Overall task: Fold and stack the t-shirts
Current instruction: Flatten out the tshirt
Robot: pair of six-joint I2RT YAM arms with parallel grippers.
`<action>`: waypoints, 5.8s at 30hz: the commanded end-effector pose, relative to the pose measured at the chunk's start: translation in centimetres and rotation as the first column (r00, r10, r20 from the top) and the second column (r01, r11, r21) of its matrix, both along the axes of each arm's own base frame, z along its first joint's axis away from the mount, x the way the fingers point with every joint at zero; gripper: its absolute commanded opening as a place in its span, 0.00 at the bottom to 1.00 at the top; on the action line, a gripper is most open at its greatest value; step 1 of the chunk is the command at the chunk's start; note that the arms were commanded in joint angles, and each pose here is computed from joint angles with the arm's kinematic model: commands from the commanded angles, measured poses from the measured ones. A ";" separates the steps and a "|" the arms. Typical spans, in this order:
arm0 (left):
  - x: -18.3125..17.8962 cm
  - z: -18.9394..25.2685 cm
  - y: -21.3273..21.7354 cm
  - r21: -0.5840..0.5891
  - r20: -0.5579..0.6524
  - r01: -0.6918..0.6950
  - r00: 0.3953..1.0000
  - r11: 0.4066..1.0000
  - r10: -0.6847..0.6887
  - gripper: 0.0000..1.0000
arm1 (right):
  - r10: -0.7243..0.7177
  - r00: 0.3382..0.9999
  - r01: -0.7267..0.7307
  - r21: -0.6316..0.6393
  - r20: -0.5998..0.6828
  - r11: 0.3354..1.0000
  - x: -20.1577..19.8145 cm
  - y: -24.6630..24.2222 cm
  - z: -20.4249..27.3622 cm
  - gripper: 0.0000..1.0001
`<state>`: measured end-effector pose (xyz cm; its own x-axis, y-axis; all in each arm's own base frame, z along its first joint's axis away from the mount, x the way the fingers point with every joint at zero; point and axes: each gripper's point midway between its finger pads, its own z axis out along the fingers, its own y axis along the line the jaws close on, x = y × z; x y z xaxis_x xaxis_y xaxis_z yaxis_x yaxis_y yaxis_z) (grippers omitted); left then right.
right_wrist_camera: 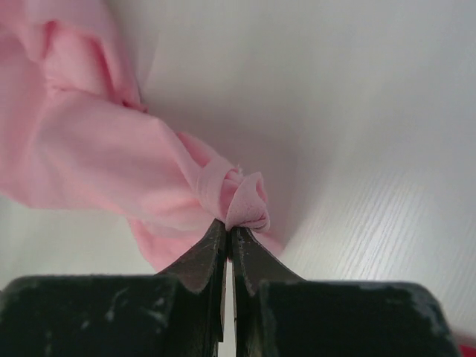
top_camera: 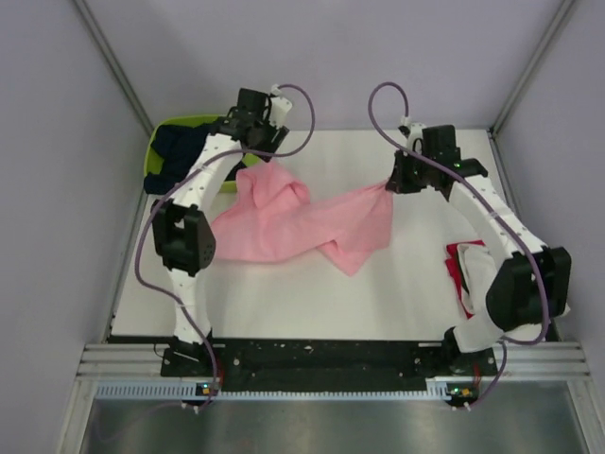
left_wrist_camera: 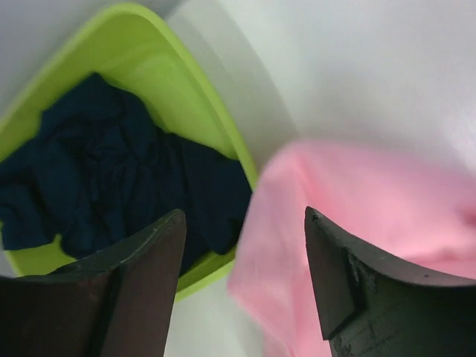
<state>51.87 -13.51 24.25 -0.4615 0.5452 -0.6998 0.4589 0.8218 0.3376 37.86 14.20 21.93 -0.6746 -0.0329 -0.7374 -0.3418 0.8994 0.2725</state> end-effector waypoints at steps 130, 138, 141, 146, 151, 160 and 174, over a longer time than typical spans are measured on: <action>-17.0 -21.1 10.0 0.398 -0.456 0.684 0.726 0.611 -0.515 0.76 | -0.297 0.789 0.151 -0.300 -0.537 0.942 -22.2 -1.3 -18.3 0.64; -18.8 -23.9 11.0 0.380 -0.509 0.707 0.698 0.596 -0.503 0.52 | -0.314 0.751 0.136 -0.329 -0.581 0.934 -23.1 -1.4 -23.1 0.38; -19.1 -23.1 10.3 0.339 -0.499 0.693 0.706 0.637 -0.503 0.26 | -0.271 0.755 0.131 -0.267 -0.597 0.955 -22.7 -0.1 -23.5 0.11; -20.1 -20.6 9.0 0.275 -0.444 0.669 0.725 0.690 -0.526 0.00 | -0.267 0.803 0.170 -0.225 -0.533 0.959 -21.1 0.4 -21.6 0.00; -22.8 -19.7 8.2 0.189 -0.449 0.683 0.699 0.706 -0.556 0.00 | -0.048 0.908 0.007 -0.100 -0.415 0.995 -20.1 3.0 -16.2 0.37; -22.7 -19.3 9.0 0.225 -0.428 0.633 0.747 0.741 -0.508 0.00 | 0.778 0.627 -0.773 -0.171 -0.050 0.611 -23.8 10.0 -8.9 0.78; -22.5 -19.2 8.5 0.202 -0.408 0.620 0.757 0.758 -0.511 0.00 | 0.940 0.209 -0.914 -0.396 -0.269 0.089 -26.8 5.0 -18.7 0.73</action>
